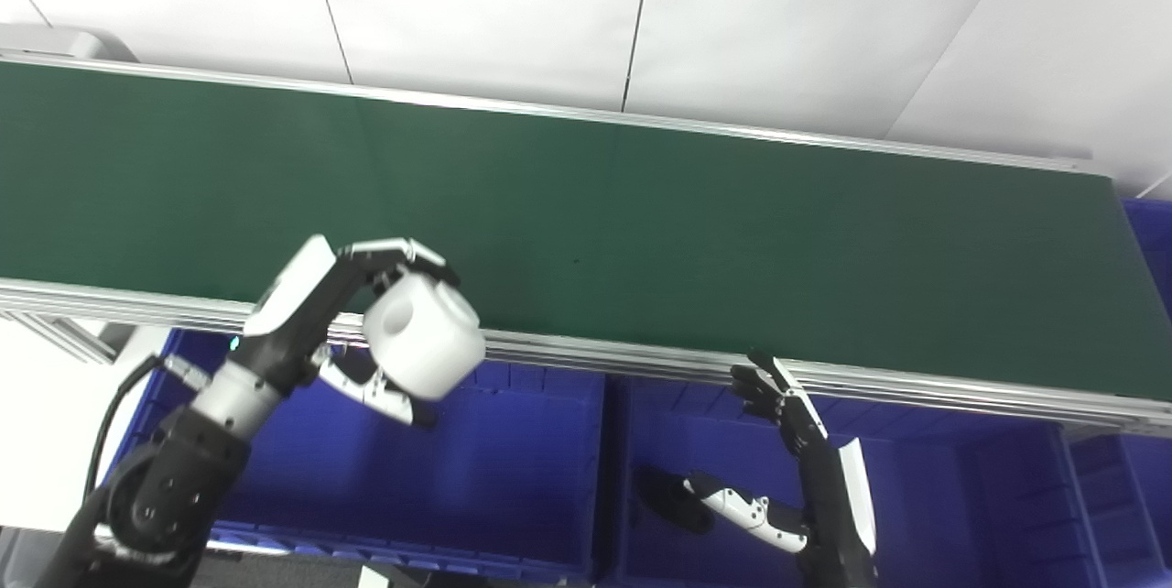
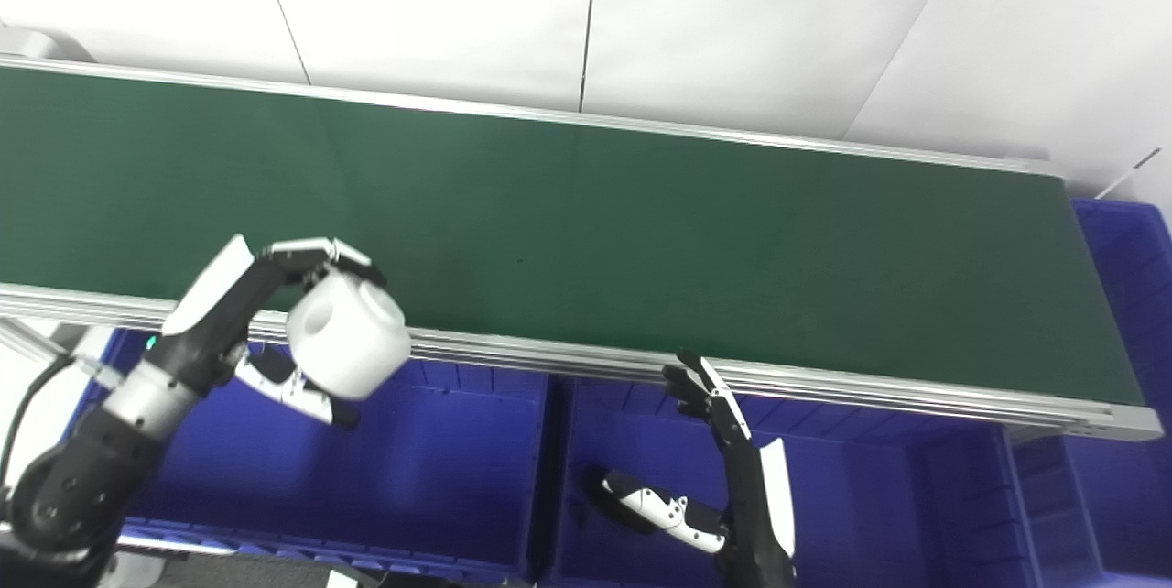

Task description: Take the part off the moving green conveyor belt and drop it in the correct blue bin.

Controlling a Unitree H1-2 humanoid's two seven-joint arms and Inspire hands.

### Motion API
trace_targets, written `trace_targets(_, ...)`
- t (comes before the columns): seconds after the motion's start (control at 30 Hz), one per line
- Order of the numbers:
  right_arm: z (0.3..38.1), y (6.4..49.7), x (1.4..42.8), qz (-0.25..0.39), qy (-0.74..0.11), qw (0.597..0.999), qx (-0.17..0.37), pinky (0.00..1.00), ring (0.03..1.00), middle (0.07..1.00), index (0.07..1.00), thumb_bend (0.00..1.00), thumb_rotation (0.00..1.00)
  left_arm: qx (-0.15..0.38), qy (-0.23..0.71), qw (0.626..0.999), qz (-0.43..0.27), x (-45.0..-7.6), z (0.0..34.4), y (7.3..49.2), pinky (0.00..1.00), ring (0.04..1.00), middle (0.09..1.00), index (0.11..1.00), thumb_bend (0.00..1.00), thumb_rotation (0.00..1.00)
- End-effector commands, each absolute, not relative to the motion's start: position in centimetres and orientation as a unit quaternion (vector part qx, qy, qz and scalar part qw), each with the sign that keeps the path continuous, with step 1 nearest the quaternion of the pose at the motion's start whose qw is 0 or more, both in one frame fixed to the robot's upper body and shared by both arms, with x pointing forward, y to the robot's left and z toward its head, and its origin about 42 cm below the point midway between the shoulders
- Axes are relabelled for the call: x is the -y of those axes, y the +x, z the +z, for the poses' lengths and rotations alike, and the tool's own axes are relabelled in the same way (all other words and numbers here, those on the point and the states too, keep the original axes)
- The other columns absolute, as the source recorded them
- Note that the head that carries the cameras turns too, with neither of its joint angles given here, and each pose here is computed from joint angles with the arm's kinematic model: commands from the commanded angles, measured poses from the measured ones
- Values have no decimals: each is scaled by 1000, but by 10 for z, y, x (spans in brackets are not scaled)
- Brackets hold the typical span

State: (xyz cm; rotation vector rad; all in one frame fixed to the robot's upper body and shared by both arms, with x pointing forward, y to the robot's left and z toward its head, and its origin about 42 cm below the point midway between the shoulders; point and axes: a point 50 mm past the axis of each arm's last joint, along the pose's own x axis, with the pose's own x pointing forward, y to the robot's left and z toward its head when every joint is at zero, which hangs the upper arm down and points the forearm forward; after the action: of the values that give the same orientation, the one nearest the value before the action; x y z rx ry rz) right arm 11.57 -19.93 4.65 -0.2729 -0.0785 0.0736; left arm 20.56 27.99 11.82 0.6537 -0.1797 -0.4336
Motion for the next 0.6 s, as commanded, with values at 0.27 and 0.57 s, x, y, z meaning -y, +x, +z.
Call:
trace_targets(0.27,60,117,199,40,-119,989,78,738,780,804,880,812,410,28,343,909,-235,-270,82,187,490,522,515,439,497,0)
trace_targets(0.57,61,115,198,37,-120,989,76,741,777,796,878,812,414,4,345,906,-247,-264,52,188,473,491,521,450,499,0)
